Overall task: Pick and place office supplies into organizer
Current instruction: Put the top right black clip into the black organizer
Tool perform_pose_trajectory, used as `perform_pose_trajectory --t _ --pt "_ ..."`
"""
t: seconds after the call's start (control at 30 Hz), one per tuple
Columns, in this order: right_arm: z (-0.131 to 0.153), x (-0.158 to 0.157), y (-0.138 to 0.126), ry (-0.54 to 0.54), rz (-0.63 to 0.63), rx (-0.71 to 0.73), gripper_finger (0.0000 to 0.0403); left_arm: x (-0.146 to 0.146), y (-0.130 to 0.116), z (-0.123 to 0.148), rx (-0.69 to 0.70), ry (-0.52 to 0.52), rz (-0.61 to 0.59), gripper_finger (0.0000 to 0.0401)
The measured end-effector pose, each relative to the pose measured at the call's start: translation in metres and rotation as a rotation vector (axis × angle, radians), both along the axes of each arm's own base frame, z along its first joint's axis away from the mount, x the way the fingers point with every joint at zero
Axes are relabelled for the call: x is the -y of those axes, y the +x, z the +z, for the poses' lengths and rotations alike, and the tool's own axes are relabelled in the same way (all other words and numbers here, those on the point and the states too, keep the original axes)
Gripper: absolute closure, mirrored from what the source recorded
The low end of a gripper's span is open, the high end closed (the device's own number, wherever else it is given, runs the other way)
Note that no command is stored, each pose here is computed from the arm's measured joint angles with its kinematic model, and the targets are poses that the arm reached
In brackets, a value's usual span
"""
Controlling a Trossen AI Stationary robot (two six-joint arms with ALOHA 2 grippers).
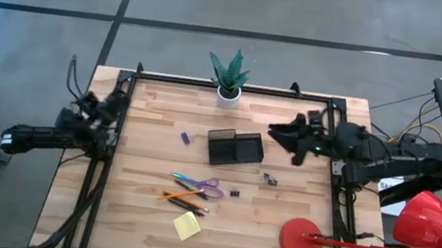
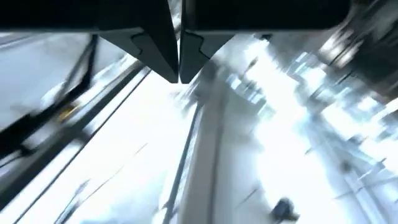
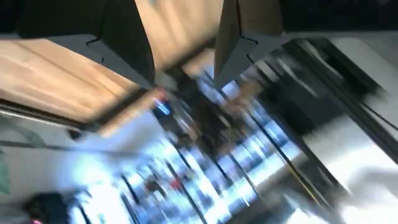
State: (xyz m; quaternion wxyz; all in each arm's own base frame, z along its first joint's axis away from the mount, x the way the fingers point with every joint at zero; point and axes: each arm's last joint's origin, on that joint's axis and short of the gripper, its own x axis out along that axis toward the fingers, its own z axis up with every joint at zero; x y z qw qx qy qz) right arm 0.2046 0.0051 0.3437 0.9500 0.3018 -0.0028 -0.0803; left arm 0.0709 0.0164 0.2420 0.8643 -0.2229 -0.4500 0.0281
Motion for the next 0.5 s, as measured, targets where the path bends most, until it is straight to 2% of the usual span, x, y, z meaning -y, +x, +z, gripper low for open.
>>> perform_pose_trajectory --t 0.03,0.1,0.17,0.2,0.27,0.3,0.33,0.4,0.5 --pt "0.004 -0.001 0.006 0.003 0.011 -0.050 0.0248 0.001 -0.001 0.001 0.013 0.021 -0.013 0.0401" --pt "0.012 -0.004 0.016 0.085 0.096 -0.136 0.0248 0.002 0.001 -0.001 -0.016 0.039 -0.084 0.0401" --pt "0.008 -0.008 0.027 0.167 0.176 -0.320 0.0248 0.004 0.007 -0.006 -0.092 0.037 -0.191 0.0401" --pt "0.002 -0.011 0.031 0.207 0.189 -0.467 0.0248 0.004 0.010 -0.009 -0.136 0.036 -0.249 0.0401" --pt "-0.021 -0.015 0.030 0.275 0.130 -0.863 0.0248 0.007 0.015 -0.014 -0.220 0.054 -0.354 0.0401" --pt "-0.031 -0.017 0.030 0.276 0.102 -1.040 0.0248 0.007 0.018 -0.017 -0.262 0.060 -0.398 0.0401" --pt "-0.035 -0.020 0.031 0.263 0.088 -1.169 0.0248 0.009 0.019 -0.019 -0.292 0.075 -0.440 0.0401" --pt "-0.038 -0.027 0.035 0.181 0.092 -1.328 0.0246 0.011 0.020 -0.021 -0.330 0.122 -0.499 0.0401" --pt "-0.052 -0.043 0.051 -0.055 0.134 -1.449 0.0241 0.013 0.022 -0.026 -0.396 0.200 -0.554 0.0401"
